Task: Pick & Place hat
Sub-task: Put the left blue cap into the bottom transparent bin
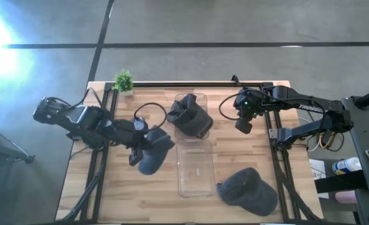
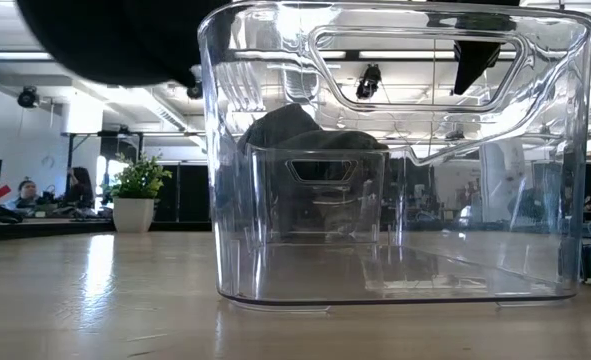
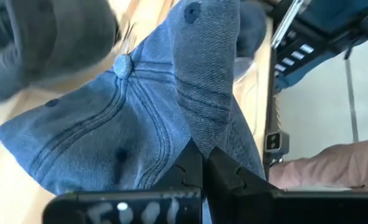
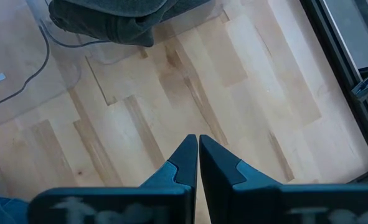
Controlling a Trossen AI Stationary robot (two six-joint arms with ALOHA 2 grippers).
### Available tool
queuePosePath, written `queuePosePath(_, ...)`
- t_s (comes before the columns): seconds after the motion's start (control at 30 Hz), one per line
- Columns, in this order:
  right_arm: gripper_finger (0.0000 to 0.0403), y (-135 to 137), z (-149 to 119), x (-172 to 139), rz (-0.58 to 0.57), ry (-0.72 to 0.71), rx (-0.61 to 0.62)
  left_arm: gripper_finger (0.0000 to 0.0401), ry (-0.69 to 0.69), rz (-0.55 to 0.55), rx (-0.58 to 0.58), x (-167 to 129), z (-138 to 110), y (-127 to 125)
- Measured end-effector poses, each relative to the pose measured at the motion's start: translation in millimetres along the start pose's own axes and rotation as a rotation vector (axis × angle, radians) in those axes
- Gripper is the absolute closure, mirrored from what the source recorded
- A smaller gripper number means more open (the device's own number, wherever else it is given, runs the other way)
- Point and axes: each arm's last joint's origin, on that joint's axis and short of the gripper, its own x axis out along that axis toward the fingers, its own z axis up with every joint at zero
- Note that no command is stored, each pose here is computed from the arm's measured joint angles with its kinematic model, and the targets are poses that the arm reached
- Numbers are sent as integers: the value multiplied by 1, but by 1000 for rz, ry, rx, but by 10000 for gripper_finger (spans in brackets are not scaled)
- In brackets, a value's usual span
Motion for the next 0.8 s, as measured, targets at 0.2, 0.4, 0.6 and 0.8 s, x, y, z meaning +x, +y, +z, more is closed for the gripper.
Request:
queuePosePath(0.2, 390, 0, 0, 0, 1, -1, 1, 401, -98, -56, 90, 8, 20, -14)
queuePosePath(0.4, 390, 0, 0, 0, 3, -2, 5, 401, -93, -50, 170, 41, 39, -17)
queuePosePath(0.6, 390, 0, 0, 0, 3, -1, 5, 401, -159, -113, 217, 66, 68, -19)
queuePosePath(0.8, 390, 0, 0, 0, 2, 0, 5, 401, -194, -154, 262, 79, 86, -19)
